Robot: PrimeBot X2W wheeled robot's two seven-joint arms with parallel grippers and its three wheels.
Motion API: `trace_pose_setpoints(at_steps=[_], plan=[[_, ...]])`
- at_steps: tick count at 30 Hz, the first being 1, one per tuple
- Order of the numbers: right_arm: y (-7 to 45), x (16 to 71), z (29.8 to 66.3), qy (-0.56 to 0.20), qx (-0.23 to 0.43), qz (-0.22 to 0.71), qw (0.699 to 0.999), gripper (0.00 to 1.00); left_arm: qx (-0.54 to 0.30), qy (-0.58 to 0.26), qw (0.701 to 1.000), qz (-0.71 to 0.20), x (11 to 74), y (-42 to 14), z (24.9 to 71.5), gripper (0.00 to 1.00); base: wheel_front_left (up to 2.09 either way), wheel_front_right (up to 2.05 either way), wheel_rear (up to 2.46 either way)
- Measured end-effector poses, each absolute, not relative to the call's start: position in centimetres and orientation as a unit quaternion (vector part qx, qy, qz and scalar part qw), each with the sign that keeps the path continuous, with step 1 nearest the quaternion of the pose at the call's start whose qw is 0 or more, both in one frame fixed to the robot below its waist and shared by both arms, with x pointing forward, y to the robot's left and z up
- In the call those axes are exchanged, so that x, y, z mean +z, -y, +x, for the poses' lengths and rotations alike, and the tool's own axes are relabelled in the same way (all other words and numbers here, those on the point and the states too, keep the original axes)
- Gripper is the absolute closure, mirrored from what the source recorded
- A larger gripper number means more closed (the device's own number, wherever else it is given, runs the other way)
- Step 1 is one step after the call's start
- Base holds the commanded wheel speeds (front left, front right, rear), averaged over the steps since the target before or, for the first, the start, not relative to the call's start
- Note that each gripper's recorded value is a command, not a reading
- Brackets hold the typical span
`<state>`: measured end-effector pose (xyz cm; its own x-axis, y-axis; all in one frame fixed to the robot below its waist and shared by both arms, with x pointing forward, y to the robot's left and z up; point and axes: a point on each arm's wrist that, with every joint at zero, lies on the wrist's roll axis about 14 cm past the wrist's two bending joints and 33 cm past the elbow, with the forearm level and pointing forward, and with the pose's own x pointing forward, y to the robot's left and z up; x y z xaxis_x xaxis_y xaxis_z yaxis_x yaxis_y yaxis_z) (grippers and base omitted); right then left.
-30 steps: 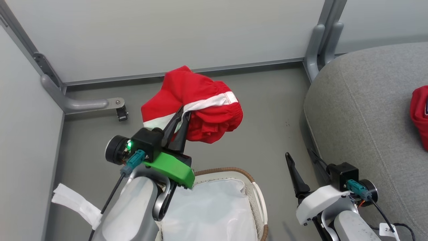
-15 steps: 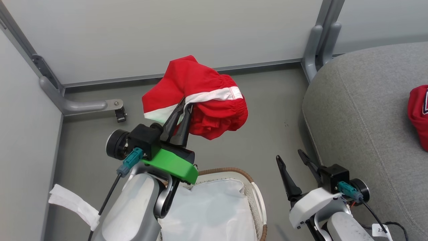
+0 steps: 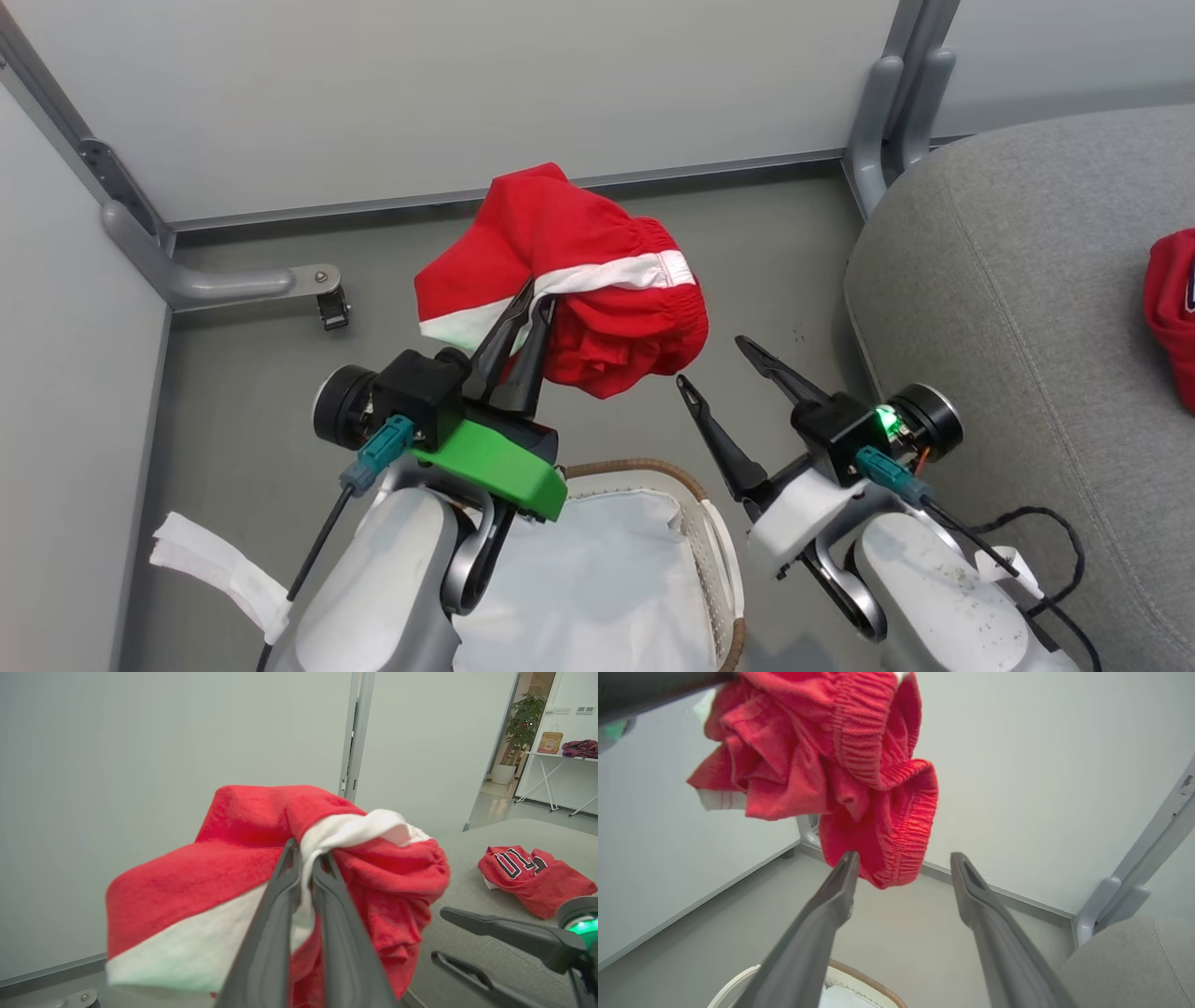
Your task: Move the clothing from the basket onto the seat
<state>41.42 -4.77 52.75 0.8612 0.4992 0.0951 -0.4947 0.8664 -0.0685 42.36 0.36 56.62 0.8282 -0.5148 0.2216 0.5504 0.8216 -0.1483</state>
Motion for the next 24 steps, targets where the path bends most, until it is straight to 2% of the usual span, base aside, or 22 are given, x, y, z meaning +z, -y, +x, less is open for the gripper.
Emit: trace_pose_setpoints(at_steps=[12, 24], plan=[[2.5, 55.5, 41.8, 0.092, 0.307, -0.026, 0.947, 0.0, -0.28, 0.074, 0.951, -0.107, 55.8, -0.3, 42.4, 1.0, 0.0, 0.0, 0.0], [0.1, 55.1, 42.4, 0.078, 0.342, -0.026, 0.936, 0.0, -0.309, 0.059, 0.943, -0.108, 55.0, 1.2, 41.4, 1.0, 0.0, 0.0, 0.0]])
